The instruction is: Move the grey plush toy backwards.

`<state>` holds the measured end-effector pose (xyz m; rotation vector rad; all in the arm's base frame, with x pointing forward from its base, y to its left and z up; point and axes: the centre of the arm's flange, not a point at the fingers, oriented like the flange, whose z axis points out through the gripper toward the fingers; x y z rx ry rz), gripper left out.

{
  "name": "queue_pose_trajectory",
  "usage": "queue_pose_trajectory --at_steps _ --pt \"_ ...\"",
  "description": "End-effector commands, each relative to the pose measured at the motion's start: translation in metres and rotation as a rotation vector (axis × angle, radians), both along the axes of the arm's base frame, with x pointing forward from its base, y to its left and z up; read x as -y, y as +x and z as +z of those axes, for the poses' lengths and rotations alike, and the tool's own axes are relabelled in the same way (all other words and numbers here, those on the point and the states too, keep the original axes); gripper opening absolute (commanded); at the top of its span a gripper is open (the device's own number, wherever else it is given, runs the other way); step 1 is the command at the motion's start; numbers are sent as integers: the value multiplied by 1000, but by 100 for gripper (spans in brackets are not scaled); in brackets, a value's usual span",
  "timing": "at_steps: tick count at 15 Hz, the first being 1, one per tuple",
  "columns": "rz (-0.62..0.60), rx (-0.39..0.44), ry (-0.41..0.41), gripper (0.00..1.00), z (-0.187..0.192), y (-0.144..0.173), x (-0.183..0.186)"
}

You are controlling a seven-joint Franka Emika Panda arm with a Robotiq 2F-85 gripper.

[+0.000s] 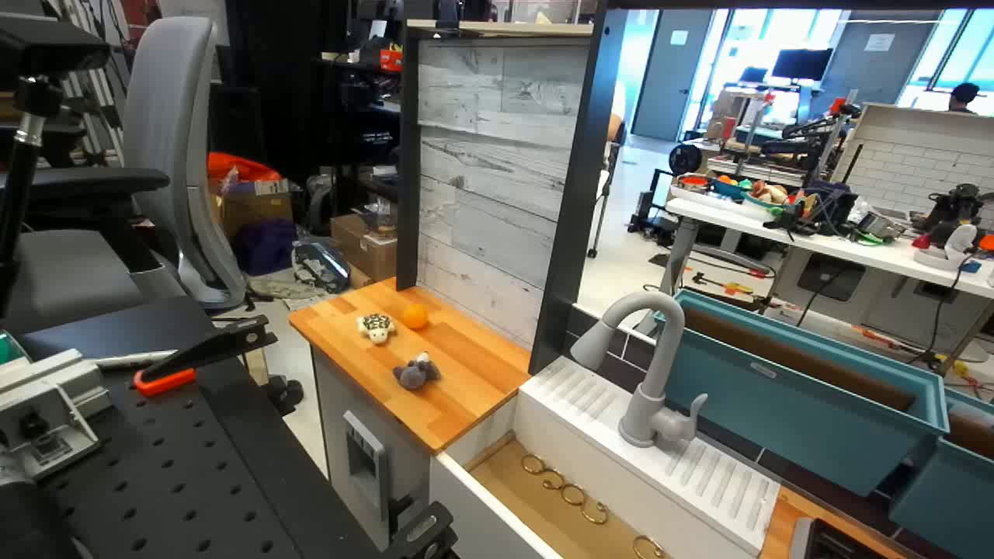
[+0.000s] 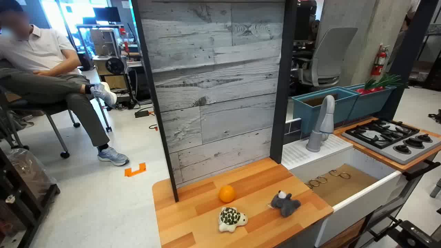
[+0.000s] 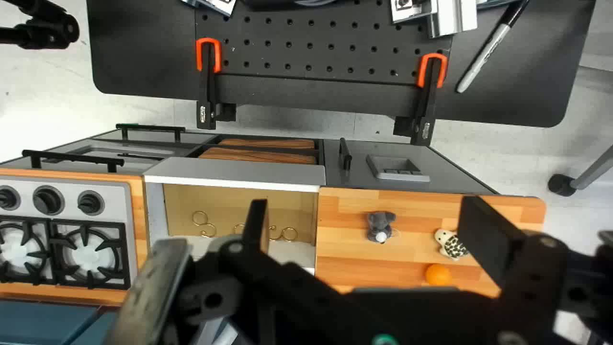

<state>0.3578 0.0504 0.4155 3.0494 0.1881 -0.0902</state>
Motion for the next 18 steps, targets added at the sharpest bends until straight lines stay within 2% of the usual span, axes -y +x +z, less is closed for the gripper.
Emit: queue_pose_trajectory --at_steps 1,10,15,18 --pt "0 0 0 100 0 0 0" --pt "0 0 0 100 0 0 0" --pt "15 -43 37 100 -22 36 -18" --pt "25 -63 60 100 -45 69 -33"
